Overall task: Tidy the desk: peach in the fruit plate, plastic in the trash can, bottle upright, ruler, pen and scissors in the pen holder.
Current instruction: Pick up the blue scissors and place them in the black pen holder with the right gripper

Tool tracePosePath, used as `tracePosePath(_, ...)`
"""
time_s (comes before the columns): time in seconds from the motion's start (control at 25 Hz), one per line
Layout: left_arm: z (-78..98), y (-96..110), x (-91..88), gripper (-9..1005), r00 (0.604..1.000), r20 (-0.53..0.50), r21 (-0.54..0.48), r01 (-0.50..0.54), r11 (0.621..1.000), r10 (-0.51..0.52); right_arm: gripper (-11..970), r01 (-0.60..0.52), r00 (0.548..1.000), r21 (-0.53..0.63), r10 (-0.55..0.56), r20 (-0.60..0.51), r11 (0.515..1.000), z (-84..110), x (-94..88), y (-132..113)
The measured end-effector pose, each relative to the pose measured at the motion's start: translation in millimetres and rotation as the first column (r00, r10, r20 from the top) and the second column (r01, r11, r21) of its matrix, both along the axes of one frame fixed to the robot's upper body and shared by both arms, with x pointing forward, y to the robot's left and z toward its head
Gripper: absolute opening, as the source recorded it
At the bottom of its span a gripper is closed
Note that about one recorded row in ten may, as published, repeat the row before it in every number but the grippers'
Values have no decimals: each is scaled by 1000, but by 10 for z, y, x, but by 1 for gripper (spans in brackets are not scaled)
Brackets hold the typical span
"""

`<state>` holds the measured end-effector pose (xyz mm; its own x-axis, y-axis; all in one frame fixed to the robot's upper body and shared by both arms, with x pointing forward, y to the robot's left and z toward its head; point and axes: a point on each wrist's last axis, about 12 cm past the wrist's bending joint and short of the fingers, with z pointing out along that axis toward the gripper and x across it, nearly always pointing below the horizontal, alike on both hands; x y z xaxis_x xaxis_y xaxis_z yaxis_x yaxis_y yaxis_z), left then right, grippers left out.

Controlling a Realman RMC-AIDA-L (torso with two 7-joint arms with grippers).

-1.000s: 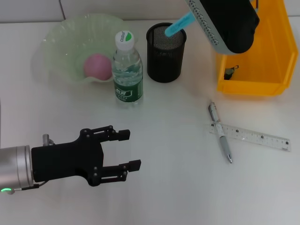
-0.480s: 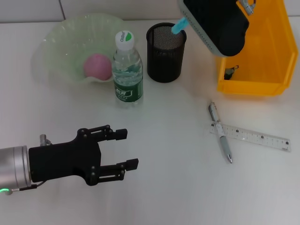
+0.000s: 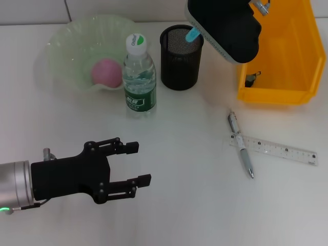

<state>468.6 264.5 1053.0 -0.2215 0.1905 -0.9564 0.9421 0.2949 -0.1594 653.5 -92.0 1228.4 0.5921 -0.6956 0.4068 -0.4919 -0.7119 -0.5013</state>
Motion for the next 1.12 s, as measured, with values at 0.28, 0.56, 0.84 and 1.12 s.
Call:
tracePosePath(0.28,-4,3,-10,771,1000,-3,-9,-8,1000,8,237,-45,998,-36,46,38,998,-13,79,17)
tracePosePath(0.56,2,12,-18,773,1000,-3,-26,-23,999,23,238,-83,995,-75,87,50,994,-66,96,70)
tracePosePath(0.84,5,7,-13,776,1000,2,-26,-20,999,20,239,-111,993,-113,115,30,987,-164,53,144)
tracePosePath(1.12,-3,-1,-27,779,1000,0,-25,-13,1000,13,239,-122,992,-126,126,20,984,-216,33,176)
